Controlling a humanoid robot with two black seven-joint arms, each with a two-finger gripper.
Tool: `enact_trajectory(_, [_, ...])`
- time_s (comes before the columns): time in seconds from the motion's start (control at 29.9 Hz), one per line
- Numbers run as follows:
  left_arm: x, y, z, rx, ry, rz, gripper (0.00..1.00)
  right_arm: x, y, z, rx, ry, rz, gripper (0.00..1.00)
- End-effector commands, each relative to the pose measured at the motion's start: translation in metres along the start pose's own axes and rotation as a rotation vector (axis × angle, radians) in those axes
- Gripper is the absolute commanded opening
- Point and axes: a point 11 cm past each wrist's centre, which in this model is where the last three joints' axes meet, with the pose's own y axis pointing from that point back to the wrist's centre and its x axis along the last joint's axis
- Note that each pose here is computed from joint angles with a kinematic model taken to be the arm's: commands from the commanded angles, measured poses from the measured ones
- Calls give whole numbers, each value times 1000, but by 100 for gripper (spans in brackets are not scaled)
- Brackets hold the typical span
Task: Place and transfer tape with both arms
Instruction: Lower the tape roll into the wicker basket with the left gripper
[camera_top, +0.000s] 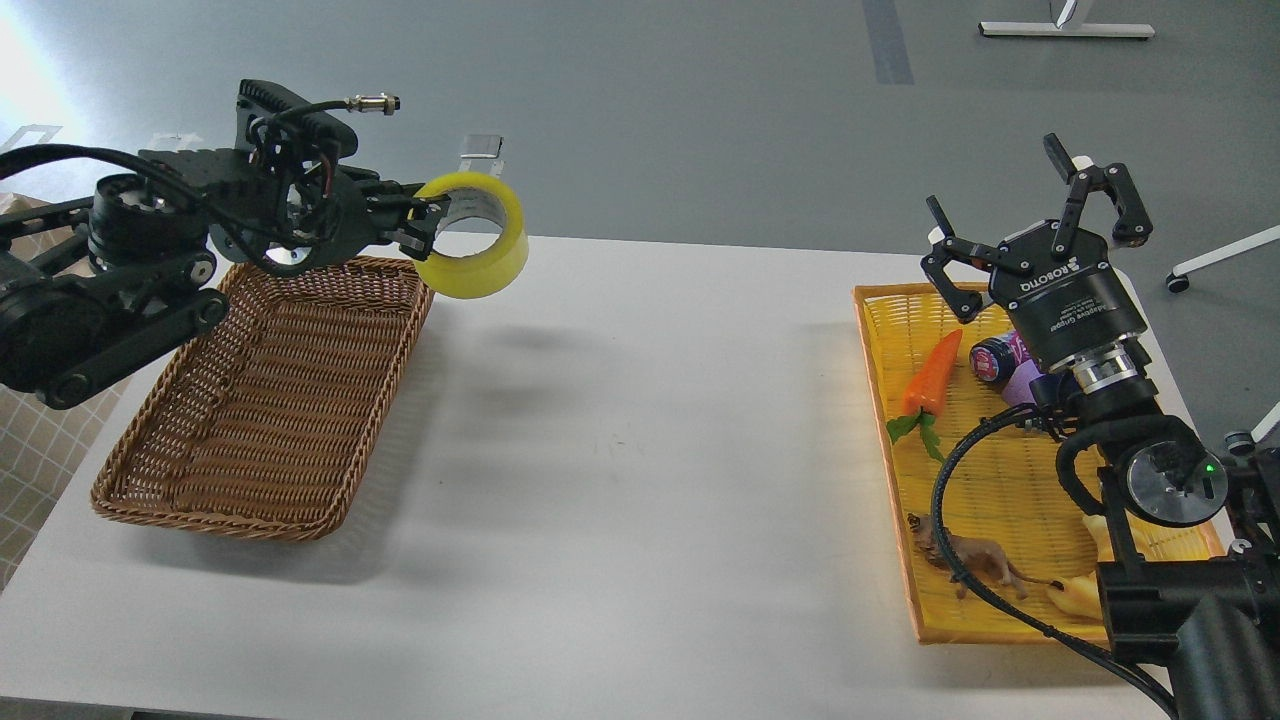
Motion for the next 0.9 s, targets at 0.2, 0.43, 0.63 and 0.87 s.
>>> enact_trajectory(0.2, [-27,34,-48,86,21,-44,0,0,0,1,-2,-1,1,100])
enact_trajectory(0.43, [-66,50,-67,126,47,-92,0,0,-1,0,-2,1,0,100])
enact_trajectory(0.63, [-88,56,-70,132,70,-119,0,0,0,1,-4,0,1,100])
enact_trajectory(0.87, [-118,57,-69,132,104,-154,0,3,0,1,-3,-5,9,100])
